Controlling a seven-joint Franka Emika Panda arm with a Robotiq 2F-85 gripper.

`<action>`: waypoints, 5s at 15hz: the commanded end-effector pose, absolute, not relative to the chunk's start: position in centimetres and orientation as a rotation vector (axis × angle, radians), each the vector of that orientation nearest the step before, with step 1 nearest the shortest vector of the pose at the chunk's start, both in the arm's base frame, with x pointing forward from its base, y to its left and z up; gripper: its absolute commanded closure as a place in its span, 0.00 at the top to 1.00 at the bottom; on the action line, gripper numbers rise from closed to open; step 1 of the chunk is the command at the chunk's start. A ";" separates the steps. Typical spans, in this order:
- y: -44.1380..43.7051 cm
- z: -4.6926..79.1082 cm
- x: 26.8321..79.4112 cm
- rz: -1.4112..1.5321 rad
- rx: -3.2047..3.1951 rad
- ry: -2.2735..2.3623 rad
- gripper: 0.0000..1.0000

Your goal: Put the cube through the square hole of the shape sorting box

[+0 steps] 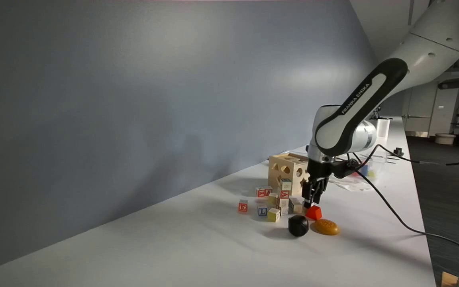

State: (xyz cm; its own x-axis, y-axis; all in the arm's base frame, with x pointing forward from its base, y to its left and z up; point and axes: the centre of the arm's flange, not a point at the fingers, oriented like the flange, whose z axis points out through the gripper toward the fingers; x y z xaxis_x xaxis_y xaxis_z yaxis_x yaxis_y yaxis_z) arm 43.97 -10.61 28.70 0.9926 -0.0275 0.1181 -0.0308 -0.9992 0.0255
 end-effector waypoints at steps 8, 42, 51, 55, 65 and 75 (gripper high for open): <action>-11.5 28.4 44.4 0.240 3.112 -0.109 0.24; -24.2 42.5 56.0 0.317 3.025 -0.213 0.08; -25.5 41.7 56.7 0.309 3.031 -0.169 0.08; -25.4 41.8 56.6 0.271 3.037 -0.180 0.08; -25.4 41.8 55.9 0.173 3.066 -0.207 0.08; -25.3 42.1 55.6 0.189 3.068 -0.215 0.87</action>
